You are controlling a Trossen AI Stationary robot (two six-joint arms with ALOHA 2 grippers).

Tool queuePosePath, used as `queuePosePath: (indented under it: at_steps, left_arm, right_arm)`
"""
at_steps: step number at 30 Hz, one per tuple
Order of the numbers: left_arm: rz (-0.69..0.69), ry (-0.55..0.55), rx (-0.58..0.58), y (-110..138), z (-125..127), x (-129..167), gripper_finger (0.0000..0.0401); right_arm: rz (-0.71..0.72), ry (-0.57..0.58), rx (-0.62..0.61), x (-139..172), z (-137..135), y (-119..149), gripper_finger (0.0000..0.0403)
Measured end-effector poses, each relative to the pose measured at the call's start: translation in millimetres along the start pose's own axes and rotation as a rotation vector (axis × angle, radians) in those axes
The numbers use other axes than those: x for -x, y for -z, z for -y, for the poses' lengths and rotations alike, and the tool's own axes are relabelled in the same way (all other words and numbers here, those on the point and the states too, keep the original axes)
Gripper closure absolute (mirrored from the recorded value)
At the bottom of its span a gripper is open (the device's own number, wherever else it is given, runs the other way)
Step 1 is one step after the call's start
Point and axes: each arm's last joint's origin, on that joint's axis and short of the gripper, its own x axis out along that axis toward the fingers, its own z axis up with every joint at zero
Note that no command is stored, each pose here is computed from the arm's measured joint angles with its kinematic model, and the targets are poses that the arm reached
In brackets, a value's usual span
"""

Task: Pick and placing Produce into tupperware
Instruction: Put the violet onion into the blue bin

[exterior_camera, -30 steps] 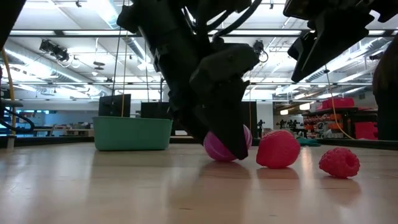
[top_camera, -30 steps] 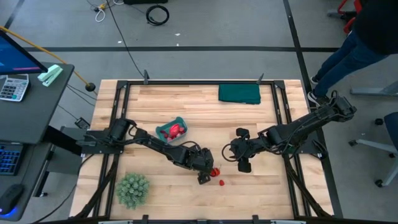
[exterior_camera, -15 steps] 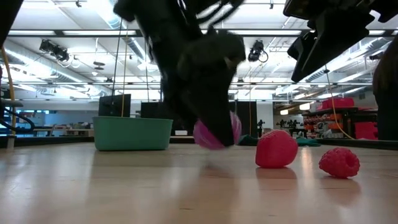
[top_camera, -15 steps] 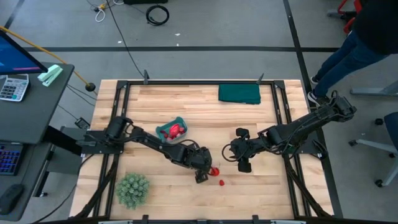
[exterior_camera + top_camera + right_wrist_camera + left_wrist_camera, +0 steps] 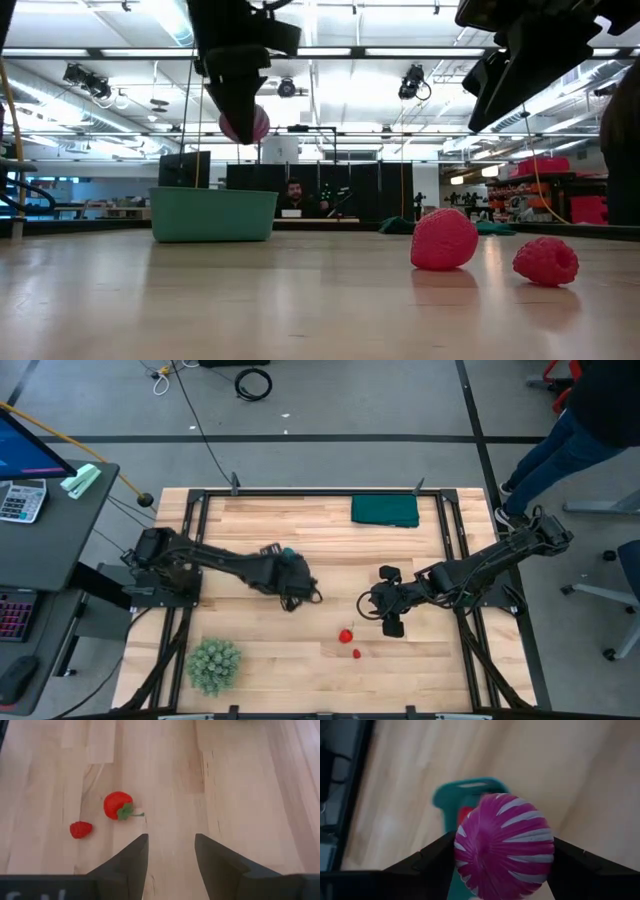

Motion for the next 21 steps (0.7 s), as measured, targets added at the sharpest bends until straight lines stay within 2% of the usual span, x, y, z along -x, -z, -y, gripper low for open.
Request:
queuePosePath:
  at_steps: [6,10,21]
  left_arm:
    - [-0.042,-0.038,0.04,-10.6,-25.6,-15.7,0.0136]
    - [-0.09,-0.061,0.053,-16.2,-32.4,-35.7,0.0148]
    - [-0.239,-0.023,-0.054,-14.1,-13.5,-78.5,0.0126]
  right_arm:
    - [0.0,0.0,-0.001,0.0,0.1,0.0,0.0233]
    - [0.0,0.0,-0.001,0.0,-0.1,0.1,0.0233]
    - [-0.008,0.003,0.0,0.0,0.2,0.8,0.0233]
